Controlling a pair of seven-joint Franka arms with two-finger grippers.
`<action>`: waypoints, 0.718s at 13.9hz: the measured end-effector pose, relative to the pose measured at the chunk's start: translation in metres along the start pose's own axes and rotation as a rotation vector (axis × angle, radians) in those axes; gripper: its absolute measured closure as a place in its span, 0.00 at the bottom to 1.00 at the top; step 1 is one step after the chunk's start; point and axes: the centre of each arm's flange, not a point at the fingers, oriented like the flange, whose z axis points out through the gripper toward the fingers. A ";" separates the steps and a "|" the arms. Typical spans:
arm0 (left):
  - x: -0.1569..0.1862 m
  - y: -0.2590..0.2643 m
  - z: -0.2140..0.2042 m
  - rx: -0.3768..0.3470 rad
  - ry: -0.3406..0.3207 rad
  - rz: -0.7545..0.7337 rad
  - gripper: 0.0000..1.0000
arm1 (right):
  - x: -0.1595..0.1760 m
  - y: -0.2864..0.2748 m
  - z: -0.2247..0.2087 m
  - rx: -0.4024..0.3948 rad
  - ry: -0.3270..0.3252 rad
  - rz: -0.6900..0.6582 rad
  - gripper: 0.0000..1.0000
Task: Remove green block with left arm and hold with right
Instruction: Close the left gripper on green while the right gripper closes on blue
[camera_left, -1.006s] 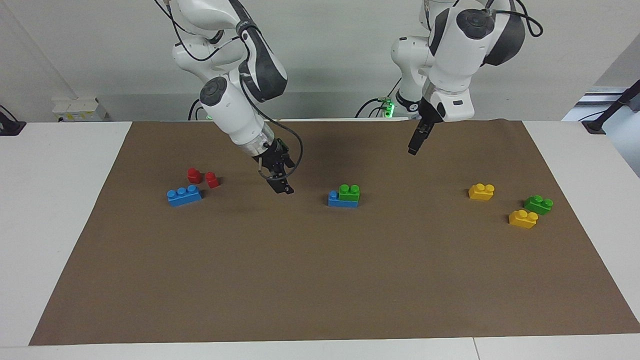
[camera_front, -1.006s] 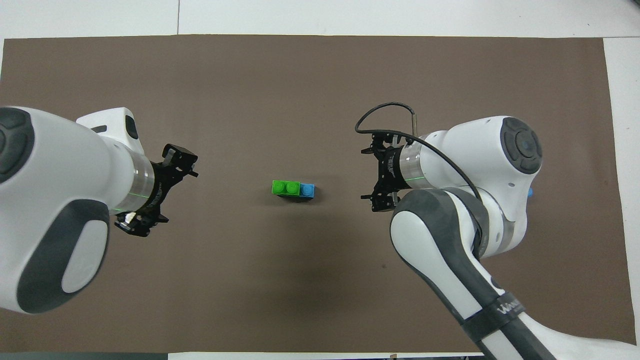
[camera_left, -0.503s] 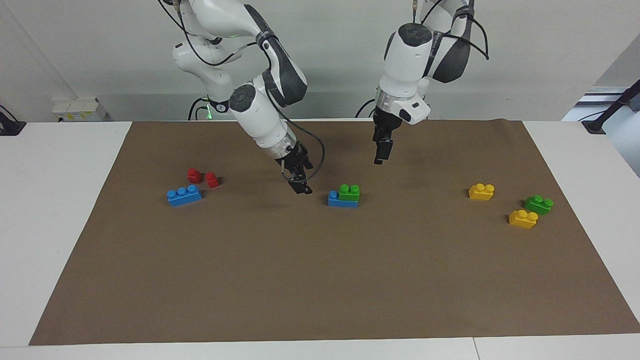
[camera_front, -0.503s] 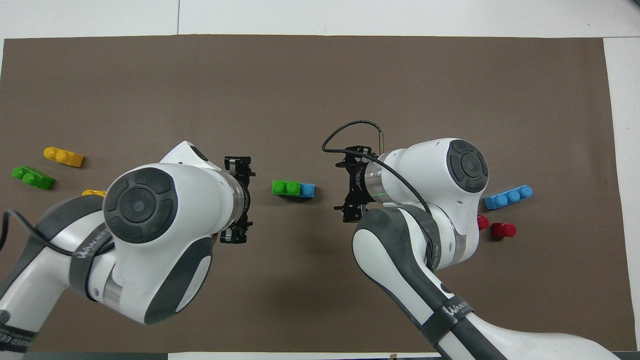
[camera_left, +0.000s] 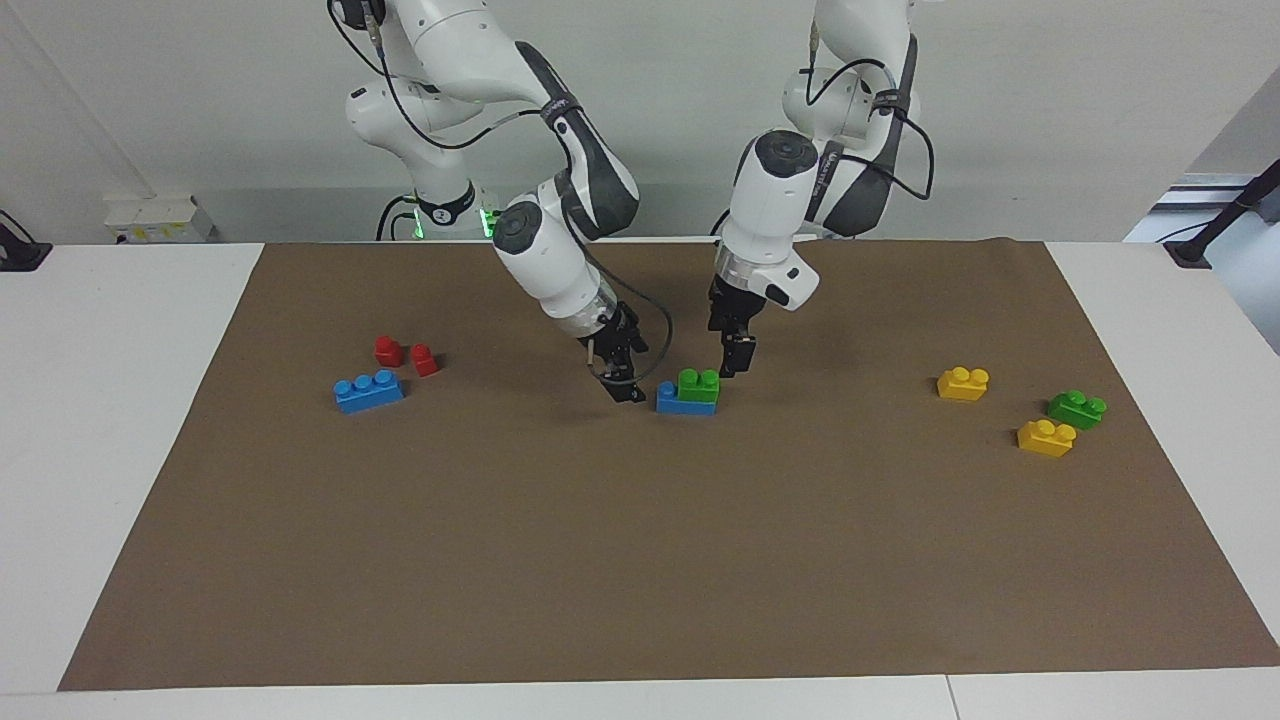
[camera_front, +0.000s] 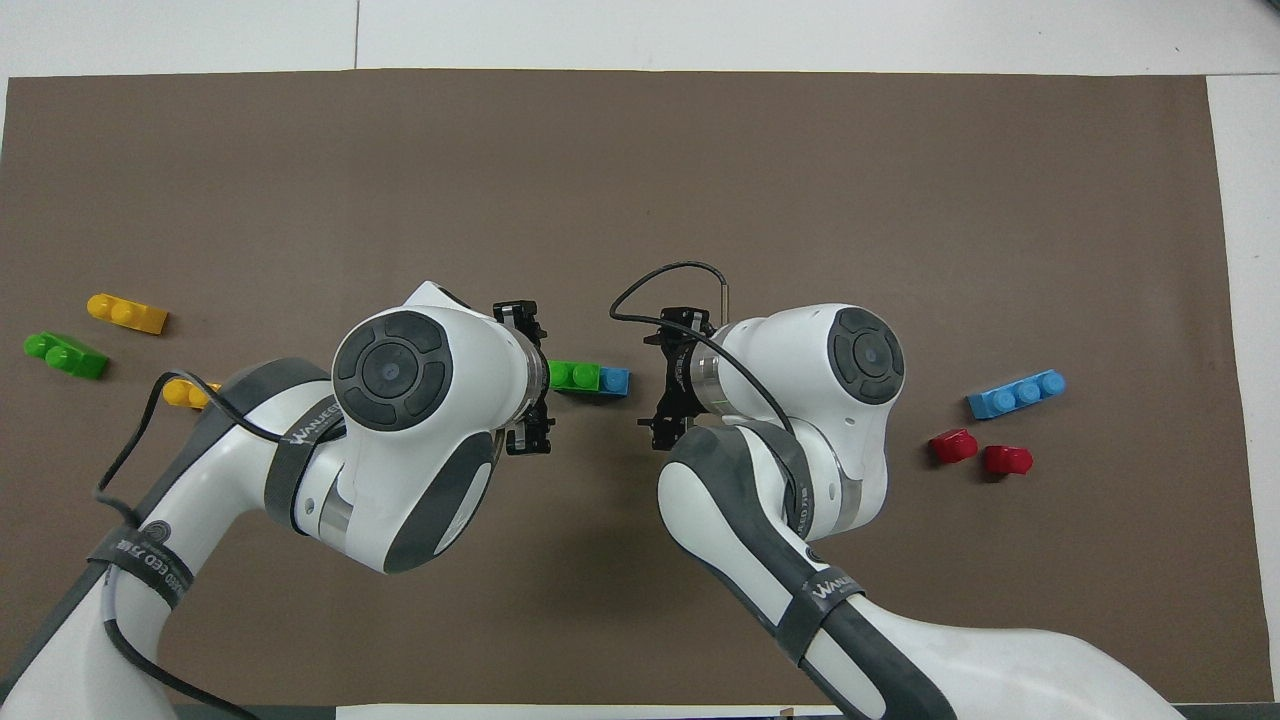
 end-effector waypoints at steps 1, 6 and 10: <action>-0.002 0.000 0.006 0.001 -0.001 -0.007 0.00 | -0.002 0.002 0.007 0.005 -0.003 0.003 0.00; -0.005 -0.002 0.023 0.022 0.008 -0.010 0.00 | -0.001 0.003 0.028 0.041 -0.014 0.027 0.00; -0.009 -0.005 0.040 0.044 0.022 -0.022 0.00 | -0.004 0.006 0.050 0.062 -0.008 0.023 0.00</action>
